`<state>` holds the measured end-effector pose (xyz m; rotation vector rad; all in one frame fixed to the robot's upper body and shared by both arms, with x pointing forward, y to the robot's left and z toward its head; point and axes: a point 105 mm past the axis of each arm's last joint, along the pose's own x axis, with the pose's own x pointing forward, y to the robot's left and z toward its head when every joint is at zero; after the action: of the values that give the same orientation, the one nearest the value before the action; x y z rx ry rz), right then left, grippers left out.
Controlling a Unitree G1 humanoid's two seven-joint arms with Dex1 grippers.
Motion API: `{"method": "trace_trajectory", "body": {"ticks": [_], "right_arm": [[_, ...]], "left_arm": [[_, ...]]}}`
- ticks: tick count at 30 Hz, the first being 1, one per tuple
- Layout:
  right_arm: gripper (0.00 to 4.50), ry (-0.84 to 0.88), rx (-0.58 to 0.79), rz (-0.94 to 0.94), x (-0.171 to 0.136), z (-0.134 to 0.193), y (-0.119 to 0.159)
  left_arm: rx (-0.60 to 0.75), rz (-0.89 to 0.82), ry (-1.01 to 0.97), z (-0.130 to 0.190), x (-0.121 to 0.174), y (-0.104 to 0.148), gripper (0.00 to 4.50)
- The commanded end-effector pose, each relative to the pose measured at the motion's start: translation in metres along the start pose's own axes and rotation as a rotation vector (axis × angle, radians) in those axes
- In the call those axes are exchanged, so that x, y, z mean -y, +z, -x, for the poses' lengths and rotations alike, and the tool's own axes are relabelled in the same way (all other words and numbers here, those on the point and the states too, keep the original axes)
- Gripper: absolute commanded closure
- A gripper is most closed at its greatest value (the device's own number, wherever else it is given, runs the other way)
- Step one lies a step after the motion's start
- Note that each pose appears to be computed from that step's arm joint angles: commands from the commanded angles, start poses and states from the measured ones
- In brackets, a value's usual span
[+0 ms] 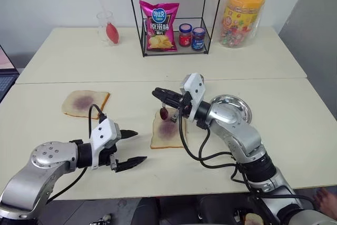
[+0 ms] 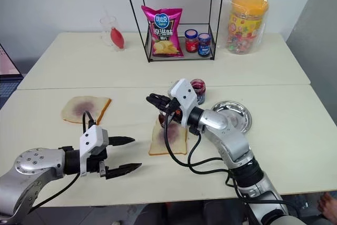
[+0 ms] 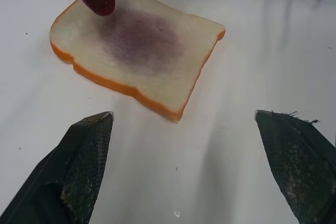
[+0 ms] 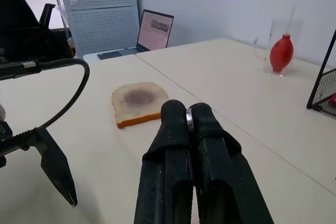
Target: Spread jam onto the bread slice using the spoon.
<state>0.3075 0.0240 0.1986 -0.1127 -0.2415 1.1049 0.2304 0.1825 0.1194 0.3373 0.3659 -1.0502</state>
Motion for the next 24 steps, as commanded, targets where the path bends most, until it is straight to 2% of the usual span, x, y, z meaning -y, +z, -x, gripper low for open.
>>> {"method": "trace_trajectory", "body": {"ticks": [1,24], "right_arm": [[4.49,0.031,0.065,0.042,-0.0098,-0.0025,0.0131],[4.49,0.069,0.057,0.12,-0.0139,0.0015,0.0134]], "left_arm": [[0.027,-0.012,0.036,0.0056,-0.0065,0.0076,0.0],[0.03,-0.001,0.046,0.0046,-0.0093,0.007,0.0]]}}
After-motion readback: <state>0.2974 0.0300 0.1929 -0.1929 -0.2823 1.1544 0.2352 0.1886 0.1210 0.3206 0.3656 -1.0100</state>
